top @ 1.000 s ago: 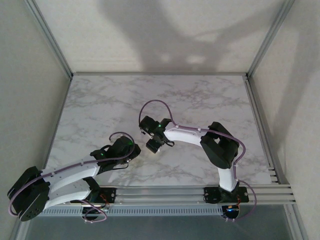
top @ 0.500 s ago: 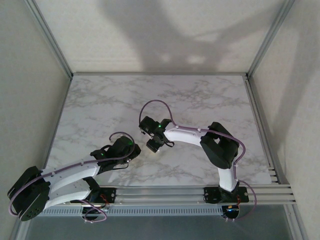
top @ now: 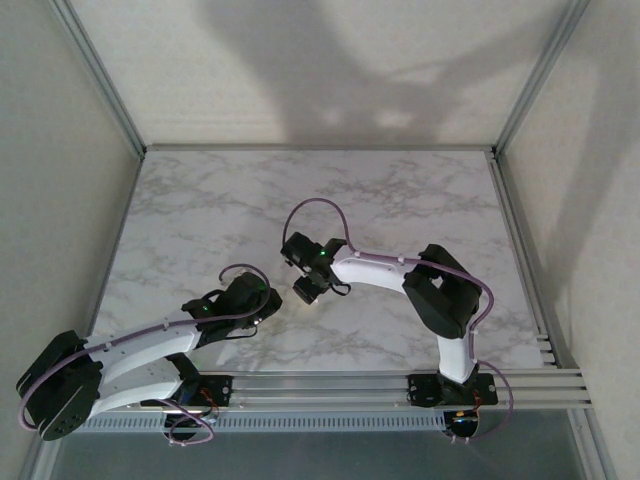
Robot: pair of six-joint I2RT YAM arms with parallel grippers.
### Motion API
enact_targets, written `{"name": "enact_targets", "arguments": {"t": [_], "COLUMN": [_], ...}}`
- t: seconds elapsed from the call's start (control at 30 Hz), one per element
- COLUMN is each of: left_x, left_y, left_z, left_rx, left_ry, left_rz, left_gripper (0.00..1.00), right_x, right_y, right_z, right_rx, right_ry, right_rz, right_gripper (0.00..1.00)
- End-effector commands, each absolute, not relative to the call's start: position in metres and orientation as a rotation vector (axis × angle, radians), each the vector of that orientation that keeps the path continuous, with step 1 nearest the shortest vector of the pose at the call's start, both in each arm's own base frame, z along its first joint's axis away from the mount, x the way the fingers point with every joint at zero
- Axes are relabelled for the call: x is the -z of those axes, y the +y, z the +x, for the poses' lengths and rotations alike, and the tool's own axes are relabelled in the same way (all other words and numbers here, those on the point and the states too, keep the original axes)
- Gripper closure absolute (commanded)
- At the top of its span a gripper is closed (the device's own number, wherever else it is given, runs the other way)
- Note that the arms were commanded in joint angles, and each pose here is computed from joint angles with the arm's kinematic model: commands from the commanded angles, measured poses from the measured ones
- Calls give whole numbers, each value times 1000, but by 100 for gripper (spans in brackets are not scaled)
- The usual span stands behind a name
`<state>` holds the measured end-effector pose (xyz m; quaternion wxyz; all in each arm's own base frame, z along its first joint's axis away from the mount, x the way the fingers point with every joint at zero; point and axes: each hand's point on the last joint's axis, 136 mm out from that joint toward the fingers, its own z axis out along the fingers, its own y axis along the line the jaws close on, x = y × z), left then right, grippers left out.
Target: Load the batteries into the remote control
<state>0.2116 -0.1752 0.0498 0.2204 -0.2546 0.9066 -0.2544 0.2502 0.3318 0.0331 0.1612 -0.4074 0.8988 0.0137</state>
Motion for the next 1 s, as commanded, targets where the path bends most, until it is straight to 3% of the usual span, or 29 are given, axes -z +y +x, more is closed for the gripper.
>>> {"name": "enact_targets", "arguments": {"t": [0.0,0.43,0.97], "left_x": [-54,-55,-55], "left_y": [-178,-176,-177], "left_z": [213,210,211], "left_rx": [721,732,731], "left_ry": [2498,2490,2490], "left_rz": [-694,-703,-691], "left_gripper": [59,59,58], "right_x": [-10,11,-32], "right_y": [322,314,312], "right_z": [233,225,252], "right_rx": [-100,-171,98], "right_ry": [2683,2772,2595], "right_rz": [-1142,-1101,-1055], "right_gripper": [34,31,22]}}
